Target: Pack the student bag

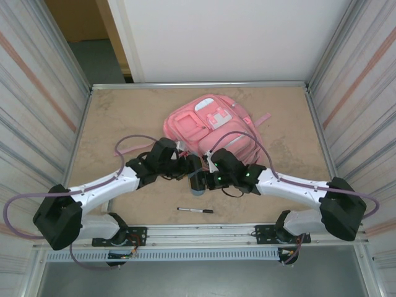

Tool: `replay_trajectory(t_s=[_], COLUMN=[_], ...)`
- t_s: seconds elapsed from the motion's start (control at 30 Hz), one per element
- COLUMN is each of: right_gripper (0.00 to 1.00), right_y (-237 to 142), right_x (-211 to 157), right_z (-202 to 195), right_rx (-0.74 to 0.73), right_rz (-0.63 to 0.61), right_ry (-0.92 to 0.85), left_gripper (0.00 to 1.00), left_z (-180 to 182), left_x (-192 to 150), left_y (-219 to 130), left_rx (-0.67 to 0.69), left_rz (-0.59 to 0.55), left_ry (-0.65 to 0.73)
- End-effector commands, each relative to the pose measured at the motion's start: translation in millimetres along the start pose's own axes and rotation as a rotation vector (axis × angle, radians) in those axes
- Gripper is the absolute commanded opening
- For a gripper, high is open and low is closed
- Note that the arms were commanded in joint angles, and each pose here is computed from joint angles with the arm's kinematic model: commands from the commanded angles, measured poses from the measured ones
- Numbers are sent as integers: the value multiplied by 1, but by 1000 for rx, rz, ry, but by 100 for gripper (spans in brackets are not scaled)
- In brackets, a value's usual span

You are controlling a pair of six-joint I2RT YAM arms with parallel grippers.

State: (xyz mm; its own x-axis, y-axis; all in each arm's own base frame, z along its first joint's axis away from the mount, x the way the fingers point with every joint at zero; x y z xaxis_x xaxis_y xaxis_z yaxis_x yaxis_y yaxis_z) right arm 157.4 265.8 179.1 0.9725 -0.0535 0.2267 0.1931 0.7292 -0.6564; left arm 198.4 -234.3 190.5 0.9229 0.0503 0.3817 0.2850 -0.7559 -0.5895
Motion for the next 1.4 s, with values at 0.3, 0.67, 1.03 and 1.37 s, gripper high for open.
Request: replay_trajectory(t_s=[0.3, 0.67, 1.03, 1.37], right_gripper=[24, 25, 24, 24], right_y=[-27, -125, -174, -177], right_x=[38, 79, 70, 69], right_z=[7, -79, -119, -124], right_rx=[-89, -222, -188, -187], right_rz=[-92, -324, -437, -432], right_ry=[23, 282, 463, 457], left_gripper=[69, 75, 73, 80], left_z=[-18, -28, -20, -7], left_x=[1, 30, 58, 46], left_y=[-13, 4, 92, 87], left_rx=[-118, 42, 197, 478], left_rz=[-30, 13, 159, 67], left_ry=[18, 206, 136, 104])
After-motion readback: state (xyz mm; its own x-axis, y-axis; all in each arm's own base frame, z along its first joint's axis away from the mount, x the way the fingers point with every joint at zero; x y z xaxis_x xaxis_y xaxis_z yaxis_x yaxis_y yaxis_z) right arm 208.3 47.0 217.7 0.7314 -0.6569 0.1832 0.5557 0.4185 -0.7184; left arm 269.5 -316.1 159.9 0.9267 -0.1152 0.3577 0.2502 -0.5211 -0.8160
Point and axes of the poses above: each hand's point on the last joint's axis, 136 mm out from that joint toward the fingers, its own y axis out along the fingers, its own z axis along the line the jaws close on, x = y × z, the point moved 8 cm from there along -y, back along the fingers, and after that the axes turned 15 degrees about y, right-handed, at the moved point
